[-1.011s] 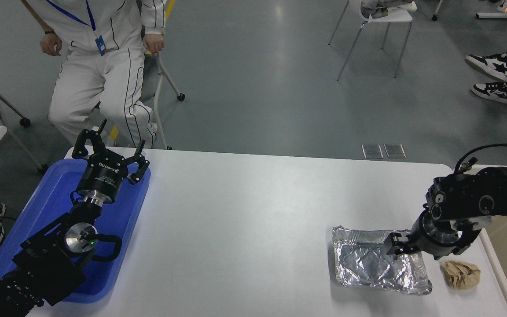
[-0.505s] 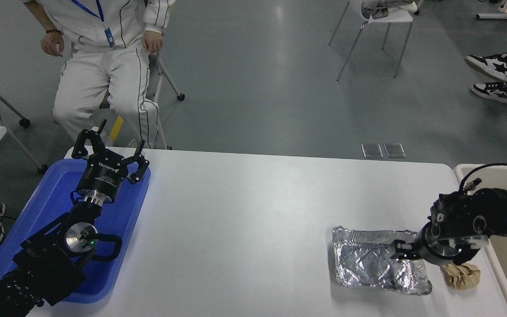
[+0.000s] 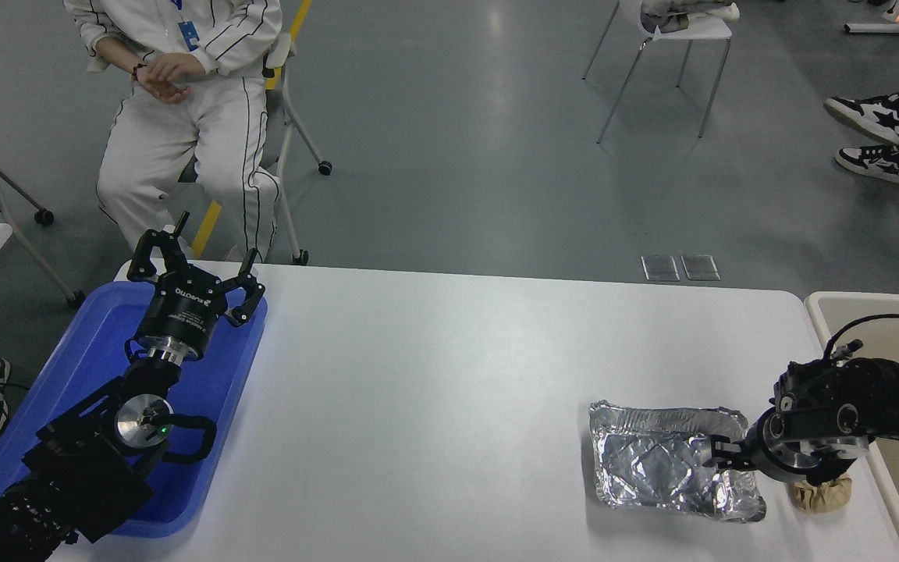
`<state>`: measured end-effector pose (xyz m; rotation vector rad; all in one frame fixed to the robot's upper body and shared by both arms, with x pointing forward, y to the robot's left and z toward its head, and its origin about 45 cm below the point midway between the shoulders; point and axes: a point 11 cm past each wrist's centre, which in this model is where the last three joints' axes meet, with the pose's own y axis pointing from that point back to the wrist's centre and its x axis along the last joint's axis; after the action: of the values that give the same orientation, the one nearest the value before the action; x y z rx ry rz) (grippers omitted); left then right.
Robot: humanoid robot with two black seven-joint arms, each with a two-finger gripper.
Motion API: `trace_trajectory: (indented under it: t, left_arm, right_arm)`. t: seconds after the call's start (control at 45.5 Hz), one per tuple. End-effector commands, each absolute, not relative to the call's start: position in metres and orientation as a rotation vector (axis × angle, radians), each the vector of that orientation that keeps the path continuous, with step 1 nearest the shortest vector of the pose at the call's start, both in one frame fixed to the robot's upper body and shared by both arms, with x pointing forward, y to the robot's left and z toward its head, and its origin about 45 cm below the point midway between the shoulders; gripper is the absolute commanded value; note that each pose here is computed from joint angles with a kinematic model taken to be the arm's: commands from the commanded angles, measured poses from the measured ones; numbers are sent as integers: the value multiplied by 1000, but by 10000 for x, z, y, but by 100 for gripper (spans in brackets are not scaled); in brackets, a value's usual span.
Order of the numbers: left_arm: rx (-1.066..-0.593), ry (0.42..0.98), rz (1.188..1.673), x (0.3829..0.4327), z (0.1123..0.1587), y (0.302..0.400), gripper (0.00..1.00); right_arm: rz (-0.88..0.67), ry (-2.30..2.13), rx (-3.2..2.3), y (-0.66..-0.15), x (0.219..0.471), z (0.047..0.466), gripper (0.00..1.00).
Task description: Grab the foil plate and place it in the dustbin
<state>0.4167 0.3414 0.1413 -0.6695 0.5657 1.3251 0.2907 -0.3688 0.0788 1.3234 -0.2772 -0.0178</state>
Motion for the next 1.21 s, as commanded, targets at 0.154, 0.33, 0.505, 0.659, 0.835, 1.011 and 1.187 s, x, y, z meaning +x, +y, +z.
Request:
trace_trajectory:
  t: [0.154, 0.33, 0.505, 0.659, 0.835, 1.011, 1.187]
  left_arm:
    - [-669, 566, 1325, 4167, 1413, 3414, 100]
    - [-669, 566, 1325, 4167, 1413, 3414, 100]
    - [-669, 566, 1325, 4167, 1413, 3414, 100]
    - [-669, 566, 1325, 4167, 1413, 3414, 100]
    - [-669, 566, 1325, 4167, 1413, 3414, 100]
    - [-669, 566, 1325, 4167, 1413, 3414, 100]
    - [-669, 566, 1325, 4167, 1413, 3414, 100]
  right_arm:
    - [-31, -301, 1348, -3620, 2868, 707, 77]
    - [-36, -300, 1349, -3603, 2839, 674, 73]
    - [-54, -294, 1352, -3598, 2783, 637, 41]
    - [-116, -322, 1364, -3577, 2736, 624, 0]
    - [-211, -371, 1383, -3534, 2693, 615, 0]
    - [-209, -373, 1387, -3518, 2707, 637, 0]
    - [-210, -373, 1406, -3488, 2740, 769, 0]
